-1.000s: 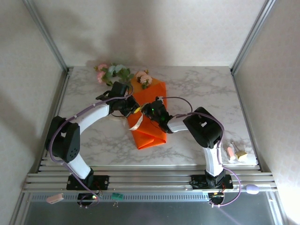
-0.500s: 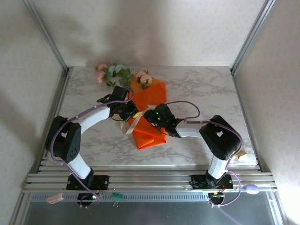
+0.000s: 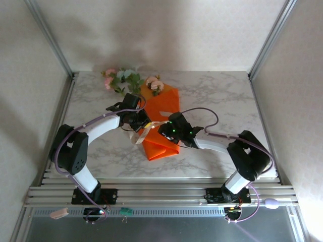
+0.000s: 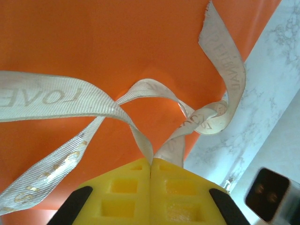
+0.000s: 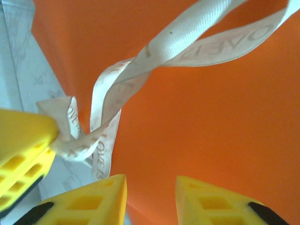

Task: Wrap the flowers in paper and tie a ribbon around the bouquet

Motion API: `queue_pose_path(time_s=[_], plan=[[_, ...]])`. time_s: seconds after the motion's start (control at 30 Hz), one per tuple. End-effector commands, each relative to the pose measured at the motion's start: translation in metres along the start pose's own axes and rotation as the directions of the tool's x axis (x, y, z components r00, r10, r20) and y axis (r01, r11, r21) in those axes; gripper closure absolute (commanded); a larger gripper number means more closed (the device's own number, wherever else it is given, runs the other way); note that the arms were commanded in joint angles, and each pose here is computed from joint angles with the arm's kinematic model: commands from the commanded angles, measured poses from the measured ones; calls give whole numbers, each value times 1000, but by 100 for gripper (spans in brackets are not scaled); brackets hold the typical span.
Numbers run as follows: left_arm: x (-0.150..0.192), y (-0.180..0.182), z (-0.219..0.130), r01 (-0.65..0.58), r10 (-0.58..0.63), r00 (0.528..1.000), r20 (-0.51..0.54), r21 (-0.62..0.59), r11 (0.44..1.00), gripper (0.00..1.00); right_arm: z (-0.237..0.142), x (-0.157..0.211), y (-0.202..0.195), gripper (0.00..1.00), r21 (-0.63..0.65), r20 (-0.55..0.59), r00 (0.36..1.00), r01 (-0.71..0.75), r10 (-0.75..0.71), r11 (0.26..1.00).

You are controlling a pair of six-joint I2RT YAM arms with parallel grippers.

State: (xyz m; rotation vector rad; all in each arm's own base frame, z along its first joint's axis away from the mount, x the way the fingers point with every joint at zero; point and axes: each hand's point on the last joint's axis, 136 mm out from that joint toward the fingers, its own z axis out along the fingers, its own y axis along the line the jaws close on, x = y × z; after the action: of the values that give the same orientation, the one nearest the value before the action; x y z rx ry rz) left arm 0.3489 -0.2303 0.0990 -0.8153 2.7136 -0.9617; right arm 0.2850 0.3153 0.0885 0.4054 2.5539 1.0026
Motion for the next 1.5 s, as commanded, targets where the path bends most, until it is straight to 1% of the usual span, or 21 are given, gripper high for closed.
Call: queue_pose_path(time_s=[0.0, 0.1, 0.17, 0.2, 0.27, 0.3, 0.37, 0.4, 0.47, 0.53, 0.63, 0.7, 0.73, 0.87, 0.97, 1.03, 1.17, 1.23, 1.3, 1.4, 1.47], plan=[[3, 10, 2, -49, 50, 999, 8, -71, 996, 100, -32, -11, 21, 67, -4, 44, 987, 156, -156, 988], [6, 14, 3, -74, 75, 997, 10, -95, 993, 100, -44, -29, 34, 68, 24, 64, 954, 293, -294, 956], [9, 15, 4, -92, 93, 996, 8, -102, 991, 100, -41, -38, 39, 70, 42, 46, 938, 343, -344, 938], [10, 15, 4, -100, 102, 995, 8, -107, 989, 100, -37, -50, 36, 71, 67, 32, 937, 345, -347, 936], [12, 16, 5, -109, 112, 994, 12, -118, 987, 100, -27, -58, 37, 71, 113, -29, 935, 355, -354, 928], [12, 18, 5, -116, 119, 993, 13, -126, 985, 100, -20, -60, 37, 70, 143, -59, 934, 358, -354, 923], [13, 20, 7, -118, 121, 993, 14, -134, 984, 100, -7, -59, 34, 71, 201, -123, 945, 323, -304, 925], [13, 20, 8, -121, 124, 992, 15, -135, 983, 100, -1, -57, 36, 72, 202, -141, 946, 317, -293, 927], [13, 22, 8, -120, 124, 992, 20, -140, 983, 100, 10, -54, 42, 73, 215, -161, 935, 346, -316, 913], [14, 23, 9, -114, 119, 993, 22, -142, 983, 100, 18, -56, 44, 73, 238, -176, 906, 420, -386, 876], [14, 24, 10, -104, 108, 994, 27, -140, 985, 100, 22, -70, 37, 70, 286, -179, 825, 566, -537, 774], [14, 25, 9, -95, 100, 995, 29, -139, 986, 100, 20, -77, 37, 67, 265, -160, 736, 674, -658, 690], [14, 25, 9, -92, 97, 995, 30, -139, 986, 100, 21, -79, 38, 67, 243, -155, 697, 714, -700, 657], [16, 28, 10, -79, 83, 996, 27, -138, 987, 100, 33, -63, 41, 67, 54, -194, 495, 868, -847, 494], [18, 30, 12, -72, 75, 997, 18, -134, 988, 100, 42, -49, 38, 66, -54, -215, 359, 924, -908, 378], [17, 30, 12, -67, 70, 997, 20, -133, 989, 100, 46, -49, 36, 67, -71, -217, 319, 937, -923, 341], [17, 30, 12, -63, 66, 998, 22, -132, 989, 100, 53, -47, 36, 65, -111, -217, 280, 945, -935, 309], [17, 30, 12, -62, 66, 998, 24, -133, 989, 100, 56, -44, 30, 64, -116, -250, 268, 946, -930, 304], [17, 30, 13, -60, 63, 998, 23, -132, 989, 100, 58, -41, 20, 62, -111, -280, 269, 944, -922, 309], [16, 27, 12, -60, 63, 998, 24, -126, 990, 100, 62, -39, 10, 55, -97, -294, 281, 942, -914, 321], [16, 27, 12, -61, 65, 998, 26, -127, 990, 100, 65, -42, 6, 54, -74, -305, 292, 941, -906, 329]])
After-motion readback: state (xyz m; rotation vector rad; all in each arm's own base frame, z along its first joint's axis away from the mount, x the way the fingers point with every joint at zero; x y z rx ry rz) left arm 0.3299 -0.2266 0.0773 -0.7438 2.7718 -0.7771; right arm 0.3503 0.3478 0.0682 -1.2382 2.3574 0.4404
